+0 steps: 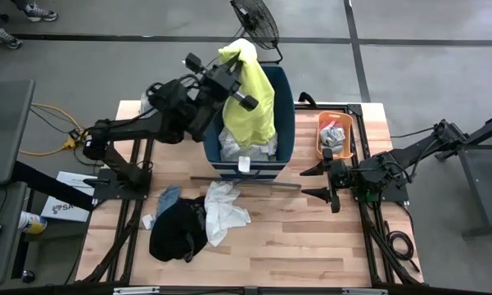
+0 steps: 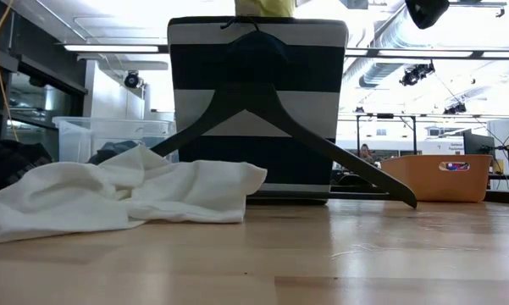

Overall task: Pick & Place Cloths
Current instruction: Put the yellow shirt into the blue laundry organizer

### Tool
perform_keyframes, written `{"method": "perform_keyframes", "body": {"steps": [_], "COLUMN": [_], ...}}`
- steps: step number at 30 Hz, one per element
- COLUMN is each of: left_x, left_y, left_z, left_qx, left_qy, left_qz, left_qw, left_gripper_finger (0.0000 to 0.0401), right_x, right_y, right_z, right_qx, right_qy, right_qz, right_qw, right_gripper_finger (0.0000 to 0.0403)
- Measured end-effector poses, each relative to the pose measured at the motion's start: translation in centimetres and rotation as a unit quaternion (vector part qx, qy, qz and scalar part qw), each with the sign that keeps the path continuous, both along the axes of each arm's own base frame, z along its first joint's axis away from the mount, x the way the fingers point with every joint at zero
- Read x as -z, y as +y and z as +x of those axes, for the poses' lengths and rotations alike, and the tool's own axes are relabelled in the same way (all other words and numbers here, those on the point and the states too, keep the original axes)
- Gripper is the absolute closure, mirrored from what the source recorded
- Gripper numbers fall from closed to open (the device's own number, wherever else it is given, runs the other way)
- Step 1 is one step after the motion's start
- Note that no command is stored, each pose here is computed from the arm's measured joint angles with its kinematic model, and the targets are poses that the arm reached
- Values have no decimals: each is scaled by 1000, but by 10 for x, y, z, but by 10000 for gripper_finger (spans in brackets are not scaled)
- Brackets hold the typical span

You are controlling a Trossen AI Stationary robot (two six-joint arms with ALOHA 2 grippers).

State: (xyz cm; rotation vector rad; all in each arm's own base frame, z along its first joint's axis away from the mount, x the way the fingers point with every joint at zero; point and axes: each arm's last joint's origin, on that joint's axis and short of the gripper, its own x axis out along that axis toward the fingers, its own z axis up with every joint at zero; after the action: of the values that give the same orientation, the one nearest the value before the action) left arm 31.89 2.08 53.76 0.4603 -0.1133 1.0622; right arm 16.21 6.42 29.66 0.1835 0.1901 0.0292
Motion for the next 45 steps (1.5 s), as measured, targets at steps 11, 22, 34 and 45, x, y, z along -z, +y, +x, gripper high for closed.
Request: {"method": "perform_keyframes", "body": {"steps": [11,22,34,45], "left_x": [21,51,80,115], "left_y": [31,60,82,97], "left_z": [12,18,14,24], "left_qx": [-40,-29,50,92], "left_qy": [11,69,127,207], "left_qz": [-62,-132,-239,-323], "left_qw": [997,988,961,919], "left_gripper_finger": [396,396,396,396], "right_x": [0,0,0,0], "right_y": [0,0,0,0], "right_z": [0,0,0,0], "right_qx": [0,0,0,1], "right_qy": [0,0,0,0], "right_qz": [0,0,0,0], "right_qw": [1000,1000,1000,1000], "right_gripper_finger": [156,156,156,156]}}
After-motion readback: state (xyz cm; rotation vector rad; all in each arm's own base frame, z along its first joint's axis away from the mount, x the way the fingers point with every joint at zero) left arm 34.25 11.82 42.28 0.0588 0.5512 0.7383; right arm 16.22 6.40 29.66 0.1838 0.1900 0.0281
